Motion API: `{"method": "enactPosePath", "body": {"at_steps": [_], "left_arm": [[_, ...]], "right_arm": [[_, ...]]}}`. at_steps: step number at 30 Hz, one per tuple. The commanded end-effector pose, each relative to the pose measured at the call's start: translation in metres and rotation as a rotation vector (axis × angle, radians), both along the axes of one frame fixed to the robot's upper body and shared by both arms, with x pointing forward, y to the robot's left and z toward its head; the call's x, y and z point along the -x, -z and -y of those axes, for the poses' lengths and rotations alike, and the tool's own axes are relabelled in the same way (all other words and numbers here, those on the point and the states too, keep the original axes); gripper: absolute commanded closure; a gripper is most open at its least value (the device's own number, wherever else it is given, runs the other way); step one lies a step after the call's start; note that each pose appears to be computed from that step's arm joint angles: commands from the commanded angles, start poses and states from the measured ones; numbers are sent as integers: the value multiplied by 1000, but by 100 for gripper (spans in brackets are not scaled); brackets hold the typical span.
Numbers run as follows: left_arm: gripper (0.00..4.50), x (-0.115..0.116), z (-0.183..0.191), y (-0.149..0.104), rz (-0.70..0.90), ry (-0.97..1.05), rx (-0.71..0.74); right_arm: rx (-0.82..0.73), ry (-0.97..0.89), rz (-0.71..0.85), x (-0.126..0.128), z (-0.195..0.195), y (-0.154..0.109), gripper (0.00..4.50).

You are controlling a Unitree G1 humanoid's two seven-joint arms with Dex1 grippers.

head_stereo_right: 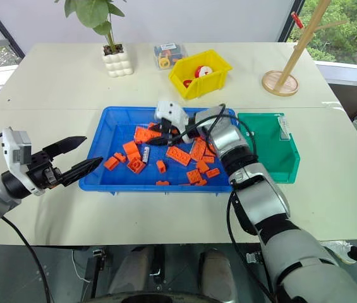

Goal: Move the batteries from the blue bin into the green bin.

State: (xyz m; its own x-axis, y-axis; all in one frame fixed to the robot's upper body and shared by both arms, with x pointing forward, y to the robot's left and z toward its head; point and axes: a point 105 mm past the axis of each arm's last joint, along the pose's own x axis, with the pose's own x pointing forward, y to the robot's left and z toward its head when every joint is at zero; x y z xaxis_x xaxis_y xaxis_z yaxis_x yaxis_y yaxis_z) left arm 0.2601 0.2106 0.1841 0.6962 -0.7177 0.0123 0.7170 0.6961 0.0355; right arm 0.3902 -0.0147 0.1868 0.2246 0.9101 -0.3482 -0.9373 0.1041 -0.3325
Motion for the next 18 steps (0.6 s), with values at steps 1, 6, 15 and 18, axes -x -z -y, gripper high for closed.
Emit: {"method": "enactPosePath", "body": {"at_steps": [1, 6, 15, 18], "left_arm": [[0, -1, 2, -8, 44, 11, -4], [0, -4, 5, -7, 44, 23, -1], [0, -4, 5, -10, 48, 24, -3], [0, -3, 4, -10, 46, 19, -6]], "right_arm": [[13, 48, 59, -9, 22, -15, 294], [122, 164, 77, -26, 54, 6, 294], [127, 323, 208, -49, 61, 11, 2], [58, 297, 194, -47, 52, -2, 2]]}}
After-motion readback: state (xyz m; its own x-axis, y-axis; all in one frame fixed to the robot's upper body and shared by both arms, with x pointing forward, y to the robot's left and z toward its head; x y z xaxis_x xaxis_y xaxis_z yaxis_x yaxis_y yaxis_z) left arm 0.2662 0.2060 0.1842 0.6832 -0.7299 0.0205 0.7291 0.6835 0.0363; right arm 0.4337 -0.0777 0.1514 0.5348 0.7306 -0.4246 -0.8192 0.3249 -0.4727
